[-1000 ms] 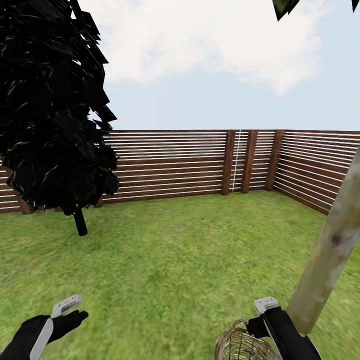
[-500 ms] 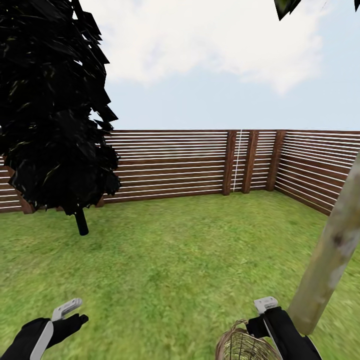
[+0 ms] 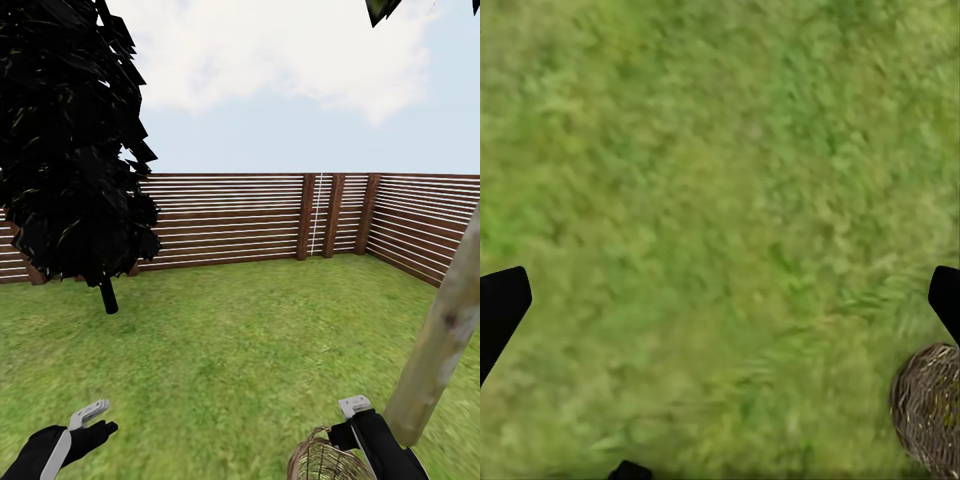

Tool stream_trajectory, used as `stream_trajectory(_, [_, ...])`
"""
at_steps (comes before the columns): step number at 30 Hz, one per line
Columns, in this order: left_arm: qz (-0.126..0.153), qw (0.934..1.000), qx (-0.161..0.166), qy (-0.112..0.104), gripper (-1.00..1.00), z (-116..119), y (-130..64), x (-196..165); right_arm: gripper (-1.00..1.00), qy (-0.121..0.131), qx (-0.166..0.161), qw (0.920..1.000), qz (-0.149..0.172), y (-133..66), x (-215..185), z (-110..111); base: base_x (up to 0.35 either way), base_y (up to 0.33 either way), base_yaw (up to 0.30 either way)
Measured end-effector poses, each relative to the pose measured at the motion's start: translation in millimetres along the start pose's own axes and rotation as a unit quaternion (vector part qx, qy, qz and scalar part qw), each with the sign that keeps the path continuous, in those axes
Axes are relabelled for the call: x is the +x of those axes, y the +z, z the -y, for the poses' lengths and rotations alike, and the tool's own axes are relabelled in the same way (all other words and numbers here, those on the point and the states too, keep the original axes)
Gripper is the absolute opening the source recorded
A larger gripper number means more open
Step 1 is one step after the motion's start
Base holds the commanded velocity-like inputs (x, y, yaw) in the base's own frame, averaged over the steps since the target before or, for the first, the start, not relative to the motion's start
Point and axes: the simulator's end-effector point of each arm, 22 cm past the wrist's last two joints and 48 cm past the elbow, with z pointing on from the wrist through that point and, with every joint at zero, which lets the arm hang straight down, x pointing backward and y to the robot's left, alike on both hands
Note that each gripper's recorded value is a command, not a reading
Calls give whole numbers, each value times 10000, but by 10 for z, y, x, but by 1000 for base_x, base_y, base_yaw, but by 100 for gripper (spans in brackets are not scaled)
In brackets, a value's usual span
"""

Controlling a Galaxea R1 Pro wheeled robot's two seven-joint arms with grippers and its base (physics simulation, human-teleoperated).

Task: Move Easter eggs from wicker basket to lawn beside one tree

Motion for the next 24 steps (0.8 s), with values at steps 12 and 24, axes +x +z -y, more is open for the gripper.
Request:
stream_trajectory(12, [-84, 10000, -17, -24, 100, -30, 121, 105, 100, 1, -3, 10000, 0, 98, 24, -17, 0, 0, 0])
stream_trajectory(24, [-94, 9999, -20, -35, 100, -54, 258, 166, 100, 0, -2, 10000, 3, 234, 62, -40, 0, 0, 0])
